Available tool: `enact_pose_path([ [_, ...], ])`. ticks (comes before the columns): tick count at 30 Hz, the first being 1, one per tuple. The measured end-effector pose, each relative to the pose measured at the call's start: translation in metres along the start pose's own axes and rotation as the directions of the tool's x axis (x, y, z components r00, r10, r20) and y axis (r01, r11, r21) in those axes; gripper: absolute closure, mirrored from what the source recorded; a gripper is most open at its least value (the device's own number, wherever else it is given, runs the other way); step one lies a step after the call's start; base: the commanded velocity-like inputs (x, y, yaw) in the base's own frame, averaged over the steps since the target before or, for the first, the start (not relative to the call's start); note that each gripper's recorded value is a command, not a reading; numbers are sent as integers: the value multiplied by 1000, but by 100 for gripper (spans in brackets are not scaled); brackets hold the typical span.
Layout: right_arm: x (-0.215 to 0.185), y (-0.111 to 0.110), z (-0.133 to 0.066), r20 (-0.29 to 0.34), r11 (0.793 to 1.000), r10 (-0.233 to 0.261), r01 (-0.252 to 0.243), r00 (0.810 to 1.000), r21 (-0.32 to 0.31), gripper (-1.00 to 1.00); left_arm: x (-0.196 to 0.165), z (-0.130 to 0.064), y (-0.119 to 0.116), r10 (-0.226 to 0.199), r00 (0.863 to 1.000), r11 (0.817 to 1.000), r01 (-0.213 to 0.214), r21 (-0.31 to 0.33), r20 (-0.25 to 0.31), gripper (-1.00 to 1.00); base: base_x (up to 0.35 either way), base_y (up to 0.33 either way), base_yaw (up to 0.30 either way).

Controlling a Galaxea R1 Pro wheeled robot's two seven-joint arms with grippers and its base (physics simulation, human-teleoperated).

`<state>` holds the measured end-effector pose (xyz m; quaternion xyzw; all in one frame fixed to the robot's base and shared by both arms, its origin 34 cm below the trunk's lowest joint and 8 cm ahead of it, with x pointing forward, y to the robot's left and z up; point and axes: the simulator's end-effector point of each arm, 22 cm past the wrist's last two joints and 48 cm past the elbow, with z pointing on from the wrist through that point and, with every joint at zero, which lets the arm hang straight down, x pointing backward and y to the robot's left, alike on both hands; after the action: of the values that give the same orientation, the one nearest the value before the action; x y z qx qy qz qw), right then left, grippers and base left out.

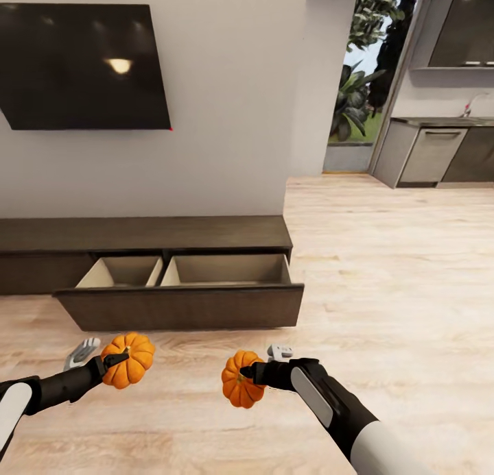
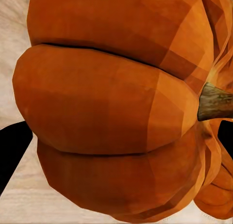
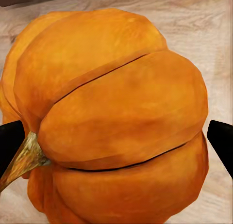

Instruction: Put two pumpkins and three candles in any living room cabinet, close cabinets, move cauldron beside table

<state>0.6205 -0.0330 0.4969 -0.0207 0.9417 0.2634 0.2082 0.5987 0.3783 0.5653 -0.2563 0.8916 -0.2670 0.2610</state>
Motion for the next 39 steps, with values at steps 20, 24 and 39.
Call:
enact_pose_path([
  [20, -1, 1, 0, 2, 1000, 3, -3, 1000, -3, 100, -1, -1, -1, -6, 1000, 1000, 6, 9, 2, 100, 299, 21, -80],
  [24, -1, 1, 0, 1, 1000, 3, -3, 1000, -3, 100, -1, -1, -2, -8, 1000, 1000, 8, 11, 2, 100, 86, 0, 0],
  [39, -2, 2, -1, 2, 1000, 3, -3, 1000, -4, 100, -5, -3, -6, -10, 1000, 1000, 10, 24, 9, 100, 4, 0, 0],
])
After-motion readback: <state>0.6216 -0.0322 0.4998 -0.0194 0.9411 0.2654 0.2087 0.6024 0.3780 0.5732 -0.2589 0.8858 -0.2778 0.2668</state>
